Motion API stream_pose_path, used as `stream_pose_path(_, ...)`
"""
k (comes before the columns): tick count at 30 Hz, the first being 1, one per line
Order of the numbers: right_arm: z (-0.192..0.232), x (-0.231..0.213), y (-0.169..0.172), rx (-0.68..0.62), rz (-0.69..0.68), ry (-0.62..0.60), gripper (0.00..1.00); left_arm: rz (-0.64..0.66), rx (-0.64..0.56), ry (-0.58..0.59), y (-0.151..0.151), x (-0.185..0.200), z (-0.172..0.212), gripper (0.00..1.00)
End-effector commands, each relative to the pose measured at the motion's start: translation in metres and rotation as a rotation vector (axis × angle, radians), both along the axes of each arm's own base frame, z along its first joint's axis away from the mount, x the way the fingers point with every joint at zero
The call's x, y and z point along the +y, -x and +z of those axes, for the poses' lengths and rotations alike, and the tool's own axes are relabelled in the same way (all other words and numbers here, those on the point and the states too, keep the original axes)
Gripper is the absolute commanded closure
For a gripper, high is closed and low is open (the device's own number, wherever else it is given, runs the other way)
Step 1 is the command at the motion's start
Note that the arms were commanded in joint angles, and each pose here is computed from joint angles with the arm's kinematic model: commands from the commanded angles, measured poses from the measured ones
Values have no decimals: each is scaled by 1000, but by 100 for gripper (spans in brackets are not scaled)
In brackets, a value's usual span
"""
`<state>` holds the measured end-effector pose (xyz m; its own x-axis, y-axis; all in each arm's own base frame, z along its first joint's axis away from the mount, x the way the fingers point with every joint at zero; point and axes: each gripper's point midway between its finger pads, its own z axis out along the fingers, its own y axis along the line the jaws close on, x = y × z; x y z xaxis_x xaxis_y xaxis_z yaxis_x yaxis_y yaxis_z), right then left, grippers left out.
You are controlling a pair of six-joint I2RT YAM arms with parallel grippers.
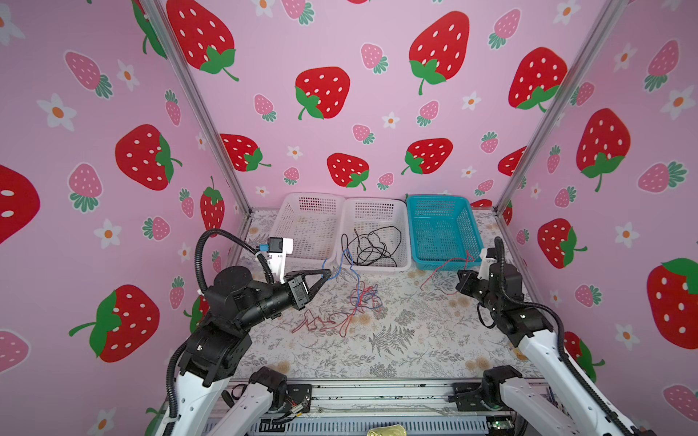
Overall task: Untangle the cables
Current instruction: 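Carry the red wire over the teal basket while the left gripper draws back, then lower the red wire into the teal basket and open the right gripper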
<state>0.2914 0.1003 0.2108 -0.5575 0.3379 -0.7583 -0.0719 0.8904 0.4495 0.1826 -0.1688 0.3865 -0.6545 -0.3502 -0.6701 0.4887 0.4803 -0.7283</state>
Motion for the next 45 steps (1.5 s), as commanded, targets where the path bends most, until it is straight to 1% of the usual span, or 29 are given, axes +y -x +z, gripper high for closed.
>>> stream_pose_path(1, 27, 12, 0, -51, 71, -6, 100, -40, -36, 20, 2, -5, 6, 100)
stream_pose_path(8, 69, 27, -7, -122, 119, 26, 100, -15, -18, -130, -1, 2, -32, 100)
stream_pose_path(11, 80, 32, -11, -140, 128, 41, 100, -34, -2, -186, 0, 2, -47, 100)
stream_pose_path(15, 83, 36, -23, -133, 128, 79, 100, -9, -21, -285, 0, 11, -60, 100)
stream_pose_path(17, 86, 42, -26, -137, 148, 66, 100, 11, -36, -341, 1, 18, -64, 100)
stream_pose_path(20, 86, 55, -31, -132, 174, 79, 100, 39, -57, -387, 2, 26, -67, 100)
stream_pose_path(27, 97, 60, -43, -155, 158, 124, 100, 86, -77, -381, -1, 31, -81, 100)
stream_pose_path(31, 101, 59, -50, -158, 146, 149, 100, 87, -79, -352, -7, 27, -85, 100)
stream_pose_path(35, 103, 49, -56, -164, 93, 200, 100, 65, -93, -315, -10, 21, -82, 100)
stream_pose_path(39, 99, 36, -68, -150, 28, 254, 100, 60, -106, -308, -13, 18, -83, 100)
stream_pose_path(45, 87, 9, -94, -95, -68, 237, 100, 48, -95, -306, -14, 13, -94, 100)
